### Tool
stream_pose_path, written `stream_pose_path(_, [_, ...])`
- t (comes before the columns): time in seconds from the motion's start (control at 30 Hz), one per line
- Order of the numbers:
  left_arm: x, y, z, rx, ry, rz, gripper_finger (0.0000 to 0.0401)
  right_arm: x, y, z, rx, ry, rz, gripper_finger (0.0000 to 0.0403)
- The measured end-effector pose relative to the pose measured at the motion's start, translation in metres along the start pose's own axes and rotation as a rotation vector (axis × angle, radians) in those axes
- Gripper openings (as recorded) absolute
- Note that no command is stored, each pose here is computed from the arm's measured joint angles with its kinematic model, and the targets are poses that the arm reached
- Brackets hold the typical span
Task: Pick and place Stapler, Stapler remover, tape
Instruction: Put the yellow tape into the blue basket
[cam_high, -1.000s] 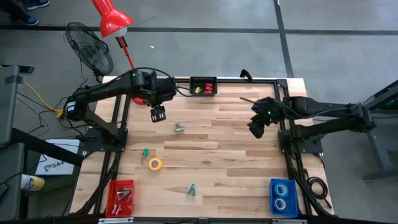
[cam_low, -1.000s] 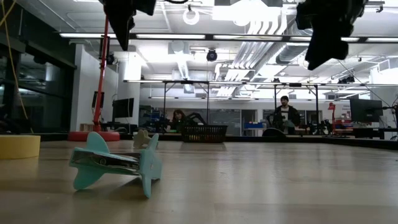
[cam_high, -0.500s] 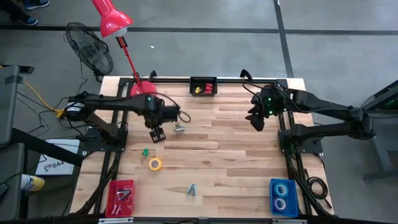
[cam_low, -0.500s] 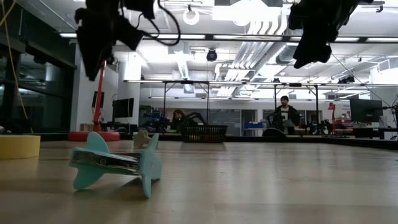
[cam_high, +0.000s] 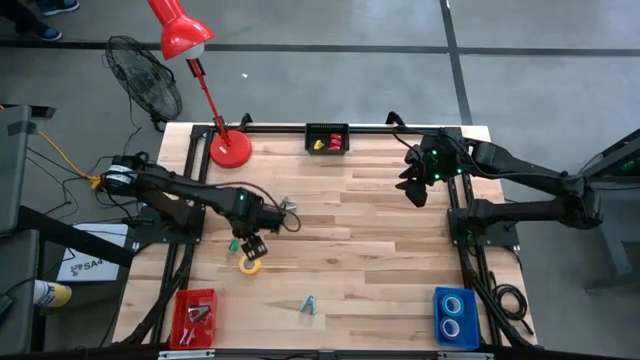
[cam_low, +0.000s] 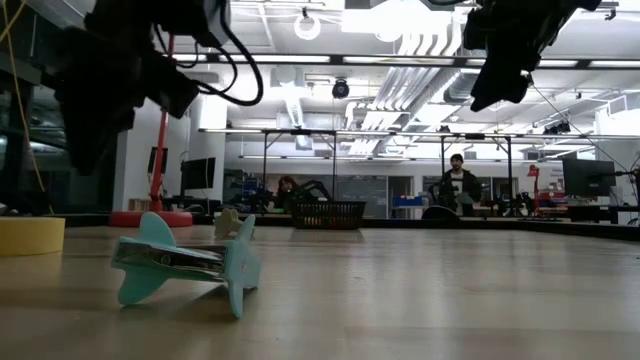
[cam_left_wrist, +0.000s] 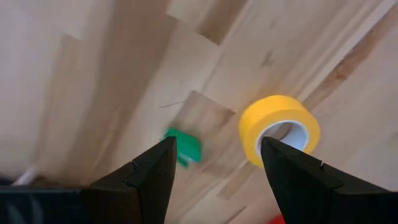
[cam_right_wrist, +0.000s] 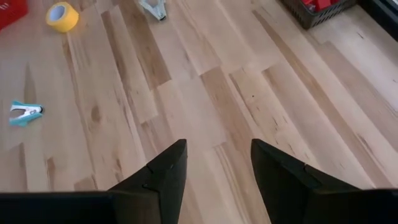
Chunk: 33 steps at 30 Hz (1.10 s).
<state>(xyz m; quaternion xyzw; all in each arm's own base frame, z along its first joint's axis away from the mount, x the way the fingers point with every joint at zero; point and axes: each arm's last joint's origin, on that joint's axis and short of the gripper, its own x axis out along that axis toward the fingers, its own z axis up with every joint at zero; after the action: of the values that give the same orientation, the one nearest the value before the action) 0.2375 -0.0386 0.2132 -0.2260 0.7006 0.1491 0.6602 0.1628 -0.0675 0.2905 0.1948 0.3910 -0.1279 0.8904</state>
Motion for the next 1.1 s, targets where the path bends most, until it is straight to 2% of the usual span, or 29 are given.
stream_pose_path(0.17, [0.016,-0.009,-0.007,0.001,-0.018,-0.044,0.0229,0.000,-0.001,0.000,-0.009,0.000,0.007,0.0169])
stream_pose_path(0.53, [0.040,-0.016,-0.020,0.026,-0.030,-0.061,0.0229,0.000,-0.001,0.000,-0.010,0.000,0.007,0.0170])
stream_pose_path(0.83, [0.054,-0.010,-0.023,0.026,-0.027,-0.073,0.0229,0.000,-0.001,0.000,-0.016,0.000,0.007,0.0169])
stream_pose_path(0.93, [0.059,-0.009,-0.026,0.032,0.003,-0.091,0.0218,0.000,-0.001,0.000,-0.020,0.000,0.007,0.0169])
stream_pose_path(1.1, [0.064,-0.008,-0.026,0.049,-0.006,-0.115,0.0178,0.000,-0.001,0.000,-0.027,0.000,0.006,0.0169])
